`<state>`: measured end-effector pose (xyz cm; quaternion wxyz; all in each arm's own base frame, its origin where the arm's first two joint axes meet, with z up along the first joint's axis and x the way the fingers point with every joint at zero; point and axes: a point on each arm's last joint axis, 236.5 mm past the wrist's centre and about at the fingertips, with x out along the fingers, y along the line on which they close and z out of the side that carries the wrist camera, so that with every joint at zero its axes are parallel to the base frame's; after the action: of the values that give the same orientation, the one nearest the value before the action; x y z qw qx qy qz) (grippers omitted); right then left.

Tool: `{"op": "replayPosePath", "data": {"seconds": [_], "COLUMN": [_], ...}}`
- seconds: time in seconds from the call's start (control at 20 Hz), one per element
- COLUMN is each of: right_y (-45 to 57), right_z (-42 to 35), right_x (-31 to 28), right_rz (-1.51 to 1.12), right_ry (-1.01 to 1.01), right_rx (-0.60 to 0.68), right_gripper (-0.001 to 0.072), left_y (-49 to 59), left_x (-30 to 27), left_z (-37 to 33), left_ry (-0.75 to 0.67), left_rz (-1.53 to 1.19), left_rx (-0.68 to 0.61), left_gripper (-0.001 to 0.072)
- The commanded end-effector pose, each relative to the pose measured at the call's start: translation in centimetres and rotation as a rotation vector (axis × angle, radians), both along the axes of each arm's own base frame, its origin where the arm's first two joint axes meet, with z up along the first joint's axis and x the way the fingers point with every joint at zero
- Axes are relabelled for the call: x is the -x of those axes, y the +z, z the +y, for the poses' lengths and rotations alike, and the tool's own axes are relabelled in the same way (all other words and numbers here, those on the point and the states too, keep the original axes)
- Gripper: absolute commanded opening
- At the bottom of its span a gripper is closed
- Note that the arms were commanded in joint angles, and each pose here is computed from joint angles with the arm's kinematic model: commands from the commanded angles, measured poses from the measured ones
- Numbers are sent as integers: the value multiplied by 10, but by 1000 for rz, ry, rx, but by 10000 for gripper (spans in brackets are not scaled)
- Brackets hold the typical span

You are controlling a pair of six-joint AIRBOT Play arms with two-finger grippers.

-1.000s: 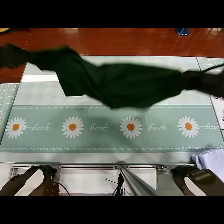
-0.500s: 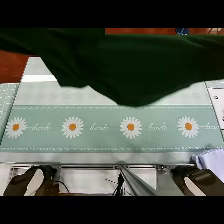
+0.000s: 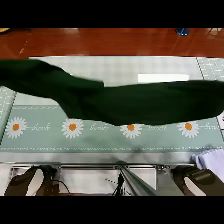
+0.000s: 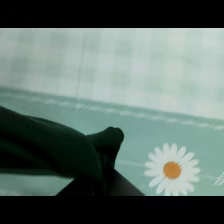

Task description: Fold the shirts.

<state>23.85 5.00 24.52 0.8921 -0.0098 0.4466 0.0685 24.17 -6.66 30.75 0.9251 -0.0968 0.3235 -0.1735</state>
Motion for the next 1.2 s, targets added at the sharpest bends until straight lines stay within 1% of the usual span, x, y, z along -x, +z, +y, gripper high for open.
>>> {"op": "replayPosePath", "data": {"seconds": [0.0, 0.1, 0.2, 0.35, 0.45, 0.6, 0.85, 0.9, 1.0, 1.05, 1.1, 1.15], "right_y": [-35, -59, -84, -137, -176, -225, -270, -269, -256, -244, -228, -209], "right_z": [28, 31, 30, 45, 53, 58, 58, 56, 43, 33, 20, 1], "right_x": [9, -18, -62, -123, -151, -173, -180, -182, -184, -182, -179, -178], "right_rz": [209, 262, 262, 289, 322, 379, 457, 447, 436, 432, 425, 398], "right_ry": [125, 171, 181, 201, 200, 197, 179, 178, 186, 210, 232, 208], "right_rx": [-21, 34, 91, 103, 100, 106, 117, 126, 189, 241, 310, 366], "right_gripper": [33, 33, 33, 33, 32, 33, 35, 60, 355, 438, 493, 539], "left_y": [-51, -93, -128, -178, -210, -261, -317, -320, -320, -320, -320, -320], "left_x": [3, -2, -9, -28, -36, -33, -14, -13, -13, -13, -13, -13], "left_z": [-21, -19, -17, -7, -2, -11, -42, -46, -49, -49, -49, -49], "left_ry": [-103, -105, -90, -20, 29, 56, 8, -4, -11, -10, -11, -11], "left_rz": [148, 239, 289, 306, 313, 371, 437, 443, 443, 443, 443, 444], "left_rx": [107, 141, 170, 205, 218, 238, 218, 214, 211, 212, 211, 211], "left_gripper": [33, 33, 33, 33, 33, 33, 33, 33, 33, 33, 33, 33]}}
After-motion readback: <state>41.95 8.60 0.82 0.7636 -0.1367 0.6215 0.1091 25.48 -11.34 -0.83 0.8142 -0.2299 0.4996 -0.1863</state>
